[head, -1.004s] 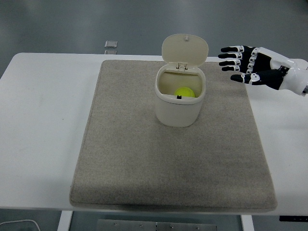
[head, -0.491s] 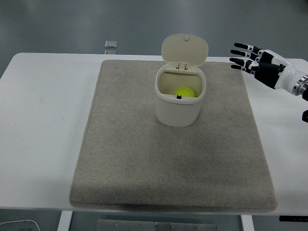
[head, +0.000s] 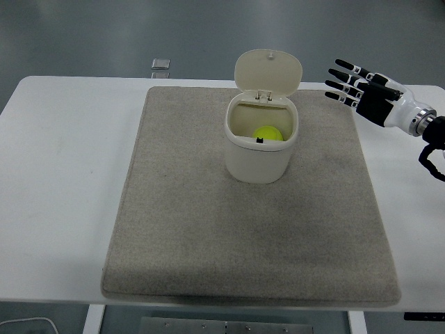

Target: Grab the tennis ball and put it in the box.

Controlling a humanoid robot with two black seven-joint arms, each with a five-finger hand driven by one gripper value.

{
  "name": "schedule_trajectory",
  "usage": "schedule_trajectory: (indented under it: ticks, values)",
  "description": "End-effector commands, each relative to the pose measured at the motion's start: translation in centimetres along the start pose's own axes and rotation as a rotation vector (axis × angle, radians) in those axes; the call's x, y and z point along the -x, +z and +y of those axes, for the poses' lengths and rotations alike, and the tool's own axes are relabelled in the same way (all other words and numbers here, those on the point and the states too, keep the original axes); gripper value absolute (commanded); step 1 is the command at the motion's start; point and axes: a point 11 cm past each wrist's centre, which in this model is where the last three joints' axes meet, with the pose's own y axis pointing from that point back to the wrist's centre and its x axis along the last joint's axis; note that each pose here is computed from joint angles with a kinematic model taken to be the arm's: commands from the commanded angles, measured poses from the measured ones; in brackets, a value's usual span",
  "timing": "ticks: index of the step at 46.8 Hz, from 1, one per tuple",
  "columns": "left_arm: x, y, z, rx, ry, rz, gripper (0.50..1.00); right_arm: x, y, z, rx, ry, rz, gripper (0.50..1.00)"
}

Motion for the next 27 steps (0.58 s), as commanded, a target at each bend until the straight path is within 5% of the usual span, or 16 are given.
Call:
schedule_trajectory:
  ticks: [1, 4, 27]
  values:
    - [0.00, 0.00, 0.00, 0.000, 0.000, 0.000, 0.992, 0.04, 0.00, -0.06, -0.009, 0.001, 0.000, 0.860]
    - [0.00, 0.00, 0.00, 0.000, 0.000, 0.000, 0.992, -0.04, 0.05, -0.03, -0.009, 0.003, 0.000, 0.919]
    - [0.00, 0.02, 0.00, 0.001, 0.000, 0.000, 0.992, -0.75, 0.90, 0.41, 0.001, 0.015, -0.011, 0.919]
